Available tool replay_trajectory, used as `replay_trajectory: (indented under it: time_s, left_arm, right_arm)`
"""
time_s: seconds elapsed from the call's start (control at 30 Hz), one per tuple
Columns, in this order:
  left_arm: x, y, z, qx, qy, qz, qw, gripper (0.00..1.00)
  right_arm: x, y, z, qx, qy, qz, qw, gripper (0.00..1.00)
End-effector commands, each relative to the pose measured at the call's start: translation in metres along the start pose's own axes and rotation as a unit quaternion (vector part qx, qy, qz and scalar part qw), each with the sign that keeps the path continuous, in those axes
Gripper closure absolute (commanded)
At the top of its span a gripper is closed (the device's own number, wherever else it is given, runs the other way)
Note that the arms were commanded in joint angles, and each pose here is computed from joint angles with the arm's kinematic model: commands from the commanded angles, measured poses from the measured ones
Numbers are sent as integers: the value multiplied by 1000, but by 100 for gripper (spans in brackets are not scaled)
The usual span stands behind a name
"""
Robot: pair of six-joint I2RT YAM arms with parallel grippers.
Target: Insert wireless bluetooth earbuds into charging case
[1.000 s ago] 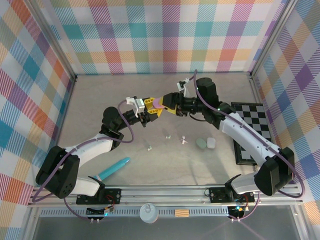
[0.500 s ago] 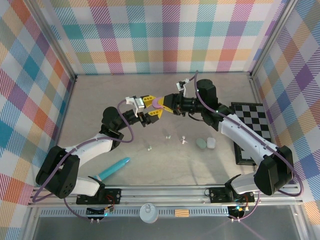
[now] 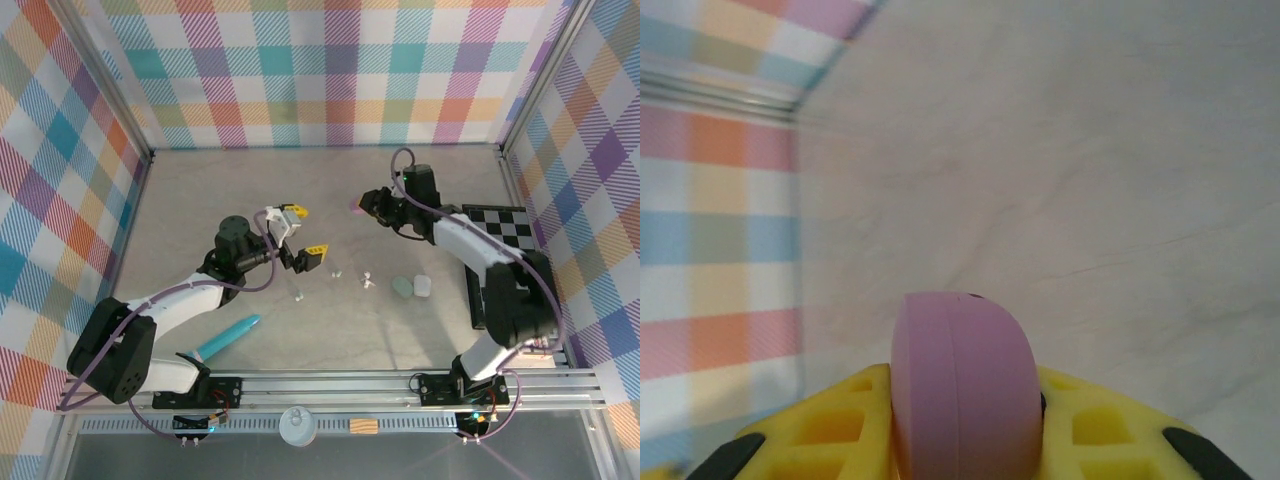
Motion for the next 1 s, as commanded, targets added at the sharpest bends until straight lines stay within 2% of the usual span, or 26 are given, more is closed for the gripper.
replay_trajectory:
  time_s: [0.0,0.17,0.33,0.43,0.53,0.77,0.97]
  left_arm:
    - [-23,4,-3,13,4,58,998,0]
    - [-31,3,-6,10,1,74,997,0]
    - [-31,2,-6,11,-1,75,997,0]
    - [-28,2,-7,12,-8,67,998,0]
    - [-25,2,-7,10,-14,58,998,0]
    - [-23,1,-5,28,-19,47,998,0]
    - [-24,-4,-1,51,-22,38,998,0]
  right_arm:
    - [15,22,-14,-37,-42,-7,998,84]
    - [26,62,-41,-58,-24,14,998,83]
    - [31,86,-60,-69,-4,35,997,82]
    - [31,95,-68,-76,-1,48,996,79]
    - [32,97,-73,-87,-6,57,995,71]
    - [45,67,-67,-151,-73,31,985,43]
    - [42,15,-48,-193,-160,25,968,29]
Point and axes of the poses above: each hand's point on the last joint's axis, 136 mm out from that joint toward the fingers, its own y axis out along the fingers, its own z axis along the line the jaws close on, x = y × z, the point moved 8 cm from there along -y, back along the fingers, and after that the axes turned 11 degrees about -y, right-handed, at the moved point
